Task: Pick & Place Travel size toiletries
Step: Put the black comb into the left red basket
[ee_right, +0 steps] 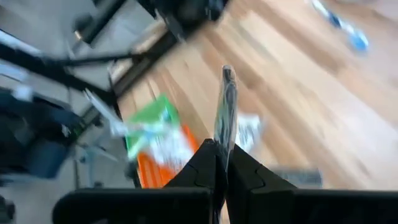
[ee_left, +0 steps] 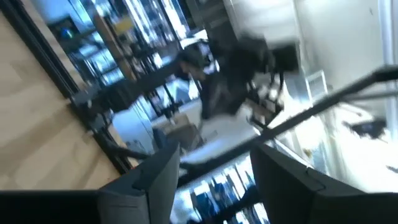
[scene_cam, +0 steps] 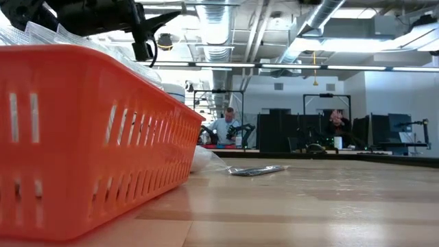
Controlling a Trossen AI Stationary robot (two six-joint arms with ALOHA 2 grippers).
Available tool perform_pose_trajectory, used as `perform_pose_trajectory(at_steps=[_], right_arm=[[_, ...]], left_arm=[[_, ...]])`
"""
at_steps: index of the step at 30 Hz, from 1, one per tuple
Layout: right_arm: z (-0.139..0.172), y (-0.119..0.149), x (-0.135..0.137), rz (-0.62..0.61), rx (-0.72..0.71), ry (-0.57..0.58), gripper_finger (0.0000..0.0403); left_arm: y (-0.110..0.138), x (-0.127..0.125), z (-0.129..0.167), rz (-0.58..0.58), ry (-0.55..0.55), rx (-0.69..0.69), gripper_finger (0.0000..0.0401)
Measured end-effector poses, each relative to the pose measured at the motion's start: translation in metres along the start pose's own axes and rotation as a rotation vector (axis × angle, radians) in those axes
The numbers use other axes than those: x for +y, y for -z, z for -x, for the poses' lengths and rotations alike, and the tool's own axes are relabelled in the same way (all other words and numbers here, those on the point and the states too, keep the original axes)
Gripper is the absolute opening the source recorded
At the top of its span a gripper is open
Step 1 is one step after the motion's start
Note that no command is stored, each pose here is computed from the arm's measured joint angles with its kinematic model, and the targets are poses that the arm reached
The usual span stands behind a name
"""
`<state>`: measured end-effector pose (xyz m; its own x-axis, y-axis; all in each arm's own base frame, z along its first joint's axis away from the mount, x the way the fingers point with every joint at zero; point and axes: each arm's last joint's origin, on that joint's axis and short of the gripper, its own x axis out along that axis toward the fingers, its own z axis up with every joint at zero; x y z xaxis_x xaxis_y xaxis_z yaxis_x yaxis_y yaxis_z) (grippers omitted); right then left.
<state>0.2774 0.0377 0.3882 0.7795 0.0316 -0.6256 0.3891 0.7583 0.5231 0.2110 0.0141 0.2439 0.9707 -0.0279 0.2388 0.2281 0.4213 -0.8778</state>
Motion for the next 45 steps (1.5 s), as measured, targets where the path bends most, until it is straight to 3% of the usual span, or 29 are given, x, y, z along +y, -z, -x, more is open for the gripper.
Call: perform_pose_trajectory(at_steps=[7,14,18,23,30,37,45], right_arm=[[0.027,0.083,0.032,0.019,0.095,0.115,0.0001],[0.012,0.166,0.038,-0.095,0.232,0.179,0.0001],[0.007,0.198,0.043,-0.183,0.204,0.203,0.0002],[-0.002,0.225,0.049,-0.213,0.193,0.227,0.0001],[-0.031,0.261,0.059,-0.198,0.296,0.239,0.0001],[-0.046,0.272,0.056,-0.177,0.364,0.259,0.0001],[-0.057,0.295,0.028,-0.338,0.367,0.206,0.0]], left_arm=[[0.03,-0.013,-0.001,-0.032,-0.079,-0.141,0.0175],[0.061,-0.023,0.004,-0.028,-0.156,-0.203,0.017],[0.074,-0.028,-0.003,-0.028,-0.184,-0.208,0.017],[0.087,-0.03,-0.024,-0.037,-0.2,-0.182,0.0171],[0.104,-0.027,-0.059,-0.045,-0.197,-0.122,0.0168],[0.114,-0.027,-0.077,-0.043,-0.17,-0.064,0.0167],[0.117,-0.03,-0.076,-0.035,-0.154,-0.059,0.0167]])
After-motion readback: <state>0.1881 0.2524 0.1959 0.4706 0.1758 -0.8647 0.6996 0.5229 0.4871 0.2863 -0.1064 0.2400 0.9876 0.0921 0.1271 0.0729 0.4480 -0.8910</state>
